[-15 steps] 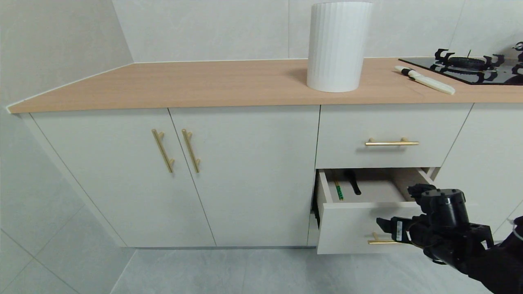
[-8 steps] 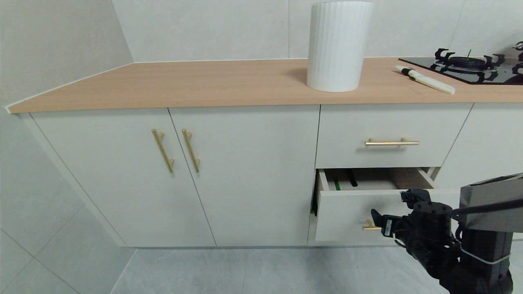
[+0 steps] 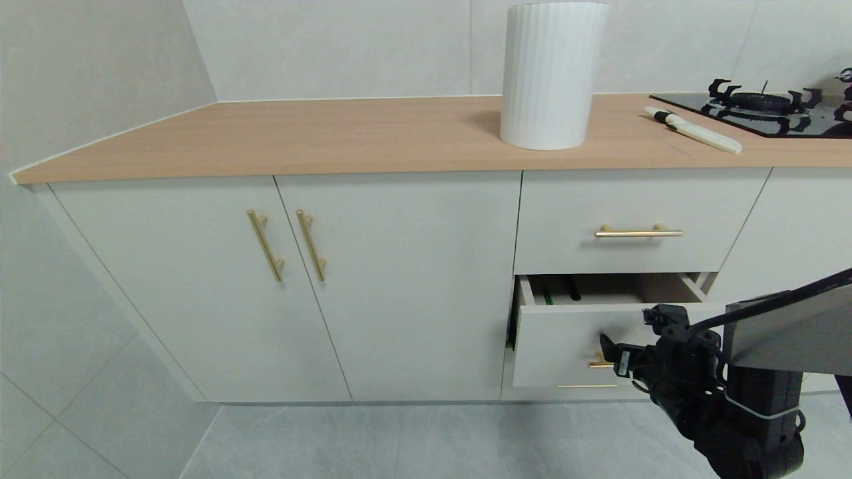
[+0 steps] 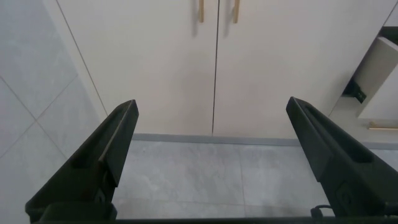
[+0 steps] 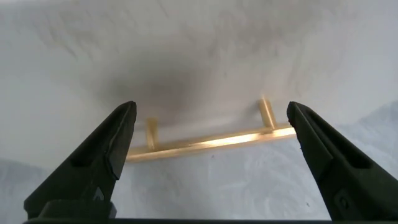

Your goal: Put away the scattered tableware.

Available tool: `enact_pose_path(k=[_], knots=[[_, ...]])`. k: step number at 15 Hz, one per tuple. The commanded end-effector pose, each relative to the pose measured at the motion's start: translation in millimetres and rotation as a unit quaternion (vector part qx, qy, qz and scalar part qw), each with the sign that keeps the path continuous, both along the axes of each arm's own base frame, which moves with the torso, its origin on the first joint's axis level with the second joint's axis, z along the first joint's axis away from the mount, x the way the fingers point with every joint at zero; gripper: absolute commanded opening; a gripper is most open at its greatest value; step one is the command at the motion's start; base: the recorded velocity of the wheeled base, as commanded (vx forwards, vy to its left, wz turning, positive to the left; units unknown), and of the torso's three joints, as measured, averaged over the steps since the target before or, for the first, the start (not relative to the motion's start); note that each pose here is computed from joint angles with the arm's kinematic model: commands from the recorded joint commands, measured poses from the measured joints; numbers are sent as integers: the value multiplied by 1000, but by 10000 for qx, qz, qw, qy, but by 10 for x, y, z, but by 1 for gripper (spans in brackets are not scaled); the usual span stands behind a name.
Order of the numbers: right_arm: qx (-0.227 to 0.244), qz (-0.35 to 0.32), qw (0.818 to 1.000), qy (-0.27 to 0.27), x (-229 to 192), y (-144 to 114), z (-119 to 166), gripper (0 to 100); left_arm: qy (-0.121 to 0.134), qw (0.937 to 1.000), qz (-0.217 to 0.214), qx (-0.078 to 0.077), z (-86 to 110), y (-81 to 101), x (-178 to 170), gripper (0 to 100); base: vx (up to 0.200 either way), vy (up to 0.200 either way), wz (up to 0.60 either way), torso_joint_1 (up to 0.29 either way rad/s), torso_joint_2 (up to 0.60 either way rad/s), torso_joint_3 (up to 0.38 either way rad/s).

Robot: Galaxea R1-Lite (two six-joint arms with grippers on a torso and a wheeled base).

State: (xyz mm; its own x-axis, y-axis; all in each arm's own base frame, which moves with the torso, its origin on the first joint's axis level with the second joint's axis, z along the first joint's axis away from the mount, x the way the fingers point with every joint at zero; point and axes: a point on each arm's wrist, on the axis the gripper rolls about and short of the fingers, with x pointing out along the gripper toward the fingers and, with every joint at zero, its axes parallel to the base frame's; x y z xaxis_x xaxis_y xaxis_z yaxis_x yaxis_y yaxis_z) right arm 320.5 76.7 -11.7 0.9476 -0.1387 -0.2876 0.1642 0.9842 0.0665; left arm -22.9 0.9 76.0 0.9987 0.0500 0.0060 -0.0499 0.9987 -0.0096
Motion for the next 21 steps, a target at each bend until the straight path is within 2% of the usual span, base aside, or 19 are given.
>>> enact_pose_path(k=[1, 10, 12, 16, 21], knots=[[76, -1, 9996, -275, 131, 35, 45, 100, -1, 10000, 3, 1, 1, 0, 0, 100, 0, 0, 0, 0, 0, 0], [187, -404, 9960, -771, 440, -49, 87, 100, -1, 10000, 3, 1, 1, 0, 0, 100, 0, 0, 0, 0, 0, 0], [212, -665, 9930, -951, 551, -87, 93, 100, -1, 10000, 3, 1, 1, 0, 0, 100, 0, 0, 0, 0, 0, 0], [215, -772, 9919, -985, 588, -146, 84, 100, -1, 10000, 3, 1, 1, 0, 0, 100, 0, 0, 0, 0, 0, 0], [212, -1147, 9856, -1223, 729, -311, 124, 100, -1, 10000, 3, -7, 1, 0, 0, 100, 0, 0, 0, 0, 0, 0]])
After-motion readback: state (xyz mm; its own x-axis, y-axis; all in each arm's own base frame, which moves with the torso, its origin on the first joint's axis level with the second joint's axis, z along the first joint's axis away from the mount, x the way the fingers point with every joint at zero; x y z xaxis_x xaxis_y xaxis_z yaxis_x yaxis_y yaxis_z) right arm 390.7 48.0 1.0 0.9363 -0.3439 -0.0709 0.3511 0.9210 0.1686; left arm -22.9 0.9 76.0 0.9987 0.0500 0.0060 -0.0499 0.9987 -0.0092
